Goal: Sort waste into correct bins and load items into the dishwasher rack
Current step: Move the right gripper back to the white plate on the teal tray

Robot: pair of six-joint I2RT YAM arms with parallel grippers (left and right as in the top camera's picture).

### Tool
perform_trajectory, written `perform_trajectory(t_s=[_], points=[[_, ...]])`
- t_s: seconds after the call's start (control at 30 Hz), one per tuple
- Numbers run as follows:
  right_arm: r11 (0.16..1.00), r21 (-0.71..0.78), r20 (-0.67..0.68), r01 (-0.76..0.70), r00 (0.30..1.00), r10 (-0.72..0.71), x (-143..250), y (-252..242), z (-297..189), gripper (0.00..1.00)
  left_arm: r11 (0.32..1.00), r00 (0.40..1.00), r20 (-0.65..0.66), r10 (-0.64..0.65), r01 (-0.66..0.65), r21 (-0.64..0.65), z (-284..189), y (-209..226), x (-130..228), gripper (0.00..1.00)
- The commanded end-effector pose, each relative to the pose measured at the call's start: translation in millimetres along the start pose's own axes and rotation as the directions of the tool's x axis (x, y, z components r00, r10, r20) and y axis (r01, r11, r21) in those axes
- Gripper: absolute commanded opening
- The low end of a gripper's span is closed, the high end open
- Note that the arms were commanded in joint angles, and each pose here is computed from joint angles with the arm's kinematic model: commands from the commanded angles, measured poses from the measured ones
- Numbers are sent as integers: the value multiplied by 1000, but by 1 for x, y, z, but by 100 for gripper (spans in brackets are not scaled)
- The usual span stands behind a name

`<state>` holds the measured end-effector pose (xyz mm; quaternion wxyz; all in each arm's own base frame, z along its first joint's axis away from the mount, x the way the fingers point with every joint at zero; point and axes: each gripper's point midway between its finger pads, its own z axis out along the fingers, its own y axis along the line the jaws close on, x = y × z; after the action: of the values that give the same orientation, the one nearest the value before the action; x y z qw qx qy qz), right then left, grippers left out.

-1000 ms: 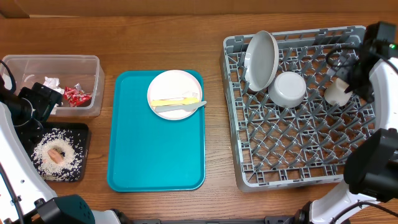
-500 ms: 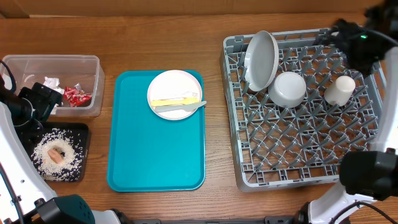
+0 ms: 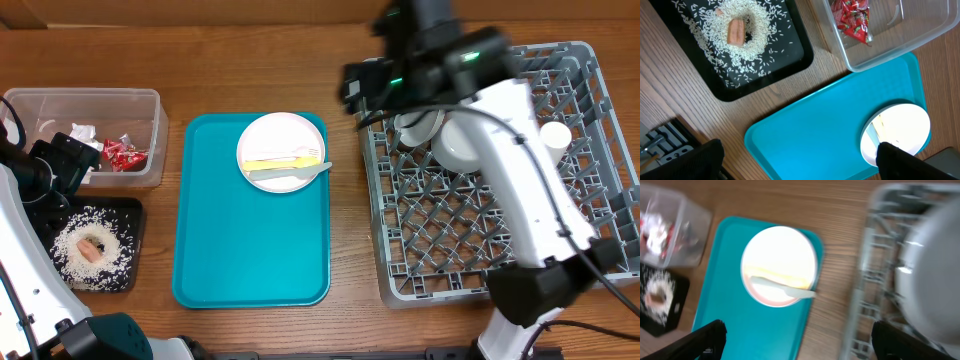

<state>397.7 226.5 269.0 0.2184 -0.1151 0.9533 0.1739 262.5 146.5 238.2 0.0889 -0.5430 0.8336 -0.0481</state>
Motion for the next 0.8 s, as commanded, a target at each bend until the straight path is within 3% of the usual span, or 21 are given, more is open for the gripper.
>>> perform_trajectory(t_s=[0.0, 0.23, 0.37, 0.5, 0.77], points=[[984, 33, -42, 172, 984, -171, 6, 16, 37, 97, 1000, 1000, -6, -3, 2, -2, 1, -1, 3, 100], [873, -40, -221, 485, 848, -481, 54, 54, 139, 100, 1000, 1000, -6, -3, 3, -2, 1, -1, 3, 100], [845, 30, -329, 534, 804, -496, 76, 39, 181, 99, 1000, 1000, -6, -3, 3, -2, 1, -1, 3, 100], [831, 3, -401, 556, 762, -508, 99, 34, 208, 98, 1000, 1000, -6, -3, 3, -2, 1, -1, 3, 100], [818, -12, -410, 575, 743, -528, 103, 32, 222, 91, 1000, 1000, -6, -3, 3, -2, 1, -1, 3, 100]])
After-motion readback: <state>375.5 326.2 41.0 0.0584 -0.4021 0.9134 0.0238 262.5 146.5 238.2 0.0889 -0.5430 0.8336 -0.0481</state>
